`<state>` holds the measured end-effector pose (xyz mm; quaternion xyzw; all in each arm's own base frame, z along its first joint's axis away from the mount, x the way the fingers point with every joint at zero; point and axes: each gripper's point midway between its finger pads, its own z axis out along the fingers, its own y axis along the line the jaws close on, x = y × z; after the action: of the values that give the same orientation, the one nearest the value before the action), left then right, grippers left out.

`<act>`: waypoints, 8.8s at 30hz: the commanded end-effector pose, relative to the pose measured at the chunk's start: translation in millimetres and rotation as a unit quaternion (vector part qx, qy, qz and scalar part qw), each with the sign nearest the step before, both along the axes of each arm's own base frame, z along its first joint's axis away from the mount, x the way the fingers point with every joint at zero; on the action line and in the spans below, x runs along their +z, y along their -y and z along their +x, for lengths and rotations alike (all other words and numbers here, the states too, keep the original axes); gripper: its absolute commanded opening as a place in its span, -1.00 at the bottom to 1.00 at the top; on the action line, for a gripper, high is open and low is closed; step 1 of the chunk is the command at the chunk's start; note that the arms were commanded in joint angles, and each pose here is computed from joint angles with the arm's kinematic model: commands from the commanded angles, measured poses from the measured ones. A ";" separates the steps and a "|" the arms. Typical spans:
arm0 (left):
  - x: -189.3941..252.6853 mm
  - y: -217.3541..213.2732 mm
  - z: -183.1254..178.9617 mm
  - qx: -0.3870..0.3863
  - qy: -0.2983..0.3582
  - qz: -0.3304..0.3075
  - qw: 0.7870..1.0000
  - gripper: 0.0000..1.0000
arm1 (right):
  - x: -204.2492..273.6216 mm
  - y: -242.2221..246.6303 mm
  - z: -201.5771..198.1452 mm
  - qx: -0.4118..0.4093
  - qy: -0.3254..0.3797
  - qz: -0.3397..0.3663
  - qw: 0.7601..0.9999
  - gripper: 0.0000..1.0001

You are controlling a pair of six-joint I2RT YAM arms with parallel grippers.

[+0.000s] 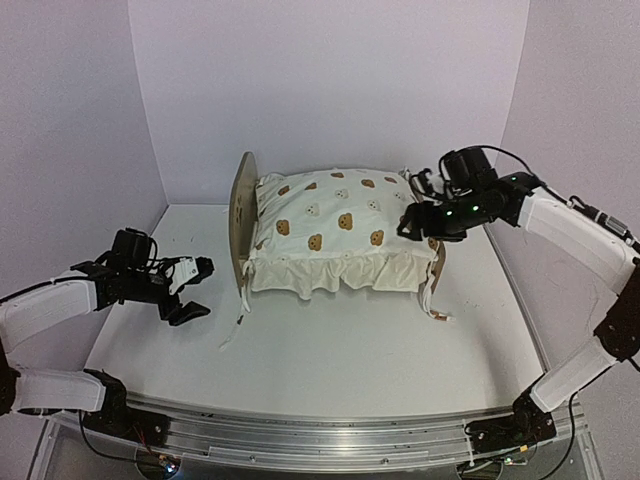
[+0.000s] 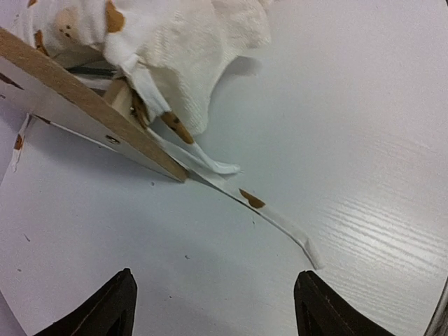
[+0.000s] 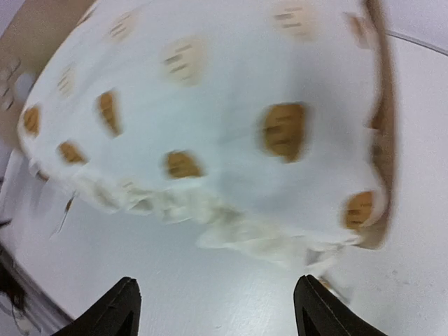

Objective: Set up the pet bed

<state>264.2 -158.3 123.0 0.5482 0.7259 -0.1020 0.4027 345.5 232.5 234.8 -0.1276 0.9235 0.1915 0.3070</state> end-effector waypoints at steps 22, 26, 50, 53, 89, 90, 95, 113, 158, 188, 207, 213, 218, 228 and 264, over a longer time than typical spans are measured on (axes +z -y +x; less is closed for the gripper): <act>142.1 23.2 48.5 0.144 -0.024 -0.259 0.955 0.57 | -81.1 110.2 109.6 -0.223 -0.171 0.065 0.957 -0.42; 148.2 26.6 53.6 0.132 -0.012 -0.259 0.957 0.54 | -92.5 101.2 75.3 -0.223 -0.181 0.053 0.956 -0.51; 166.3 31.3 82.5 0.132 0.008 -0.225 0.965 0.53 | -47.1 -30.6 -135.6 -0.096 -0.135 -0.069 0.984 -0.06; 154.1 40.4 55.2 0.066 -0.017 -0.202 0.977 0.42 | -5.4 -6.5 -114.5 -0.102 -0.101 -0.050 0.988 0.00; 2.2 37.6 121.1 -0.002 0.099 0.018 0.995 -0.08 | -102.0 25.9 42.6 0.002 -0.210 0.004 0.978 -0.10; 5.5 41.8 128.2 -0.003 0.100 0.013 0.995 -0.08 | -101.2 23.6 32.9 0.003 -0.218 0.017 0.976 -0.12; 14.0 64.8 150.7 -0.025 0.098 -0.006 0.995 -0.07 | -105.6 11.2 -9.2 0.003 -0.235 0.035 0.971 -0.12; 21.0 126.0 226.4 -0.001 0.057 -0.040 0.998 -0.02 | -83.2 -49.1 -92.3 -0.012 -0.197 -0.031 0.980 -0.07; -24.2 91.0 197.5 0.158 -0.190 -0.059 0.967 0.30 | -158.3 13.3 -53.2 -0.158 -0.249 0.019 0.955 -0.10; 132.8 -41.1 355.0 0.229 0.106 -0.046 0.966 0.69 | -74.8 -48.1 -69.0 0.055 -0.111 -0.016 0.992 0.25; 131.9 -103.4 97.0 0.251 -0.039 -0.012 0.967 0.58 | -4.3 18.0 167.6 0.063 0.042 0.037 0.996 0.24; 57.4 -84.3 3.8 0.187 -0.116 -0.015 0.975 0.43 | -20.5 8.5 162.9 0.059 0.003 0.076 0.995 -0.18; 33.1 -67.7 -9.7 0.161 -0.128 -0.065 0.977 0.36 | -37.5 21.5 150.6 0.035 -0.003 0.051 0.998 -0.48; 16.6 -66.0 71.8 0.174 -0.072 -0.089 0.978 0.31 | -42.2 8.0 85.3 0.033 0.024 -0.006 0.999 -0.71; 192.3 -24.9 163.9 0.126 0.069 -0.187 0.972 0.32 | -32.4 41.7 -103.8 0.047 -0.032 -0.019 0.998 -0.12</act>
<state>445.7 -94.2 236.2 0.3383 0.7966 -0.1203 0.4864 284.5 175.5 251.0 -0.0597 0.9188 0.1607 0.3556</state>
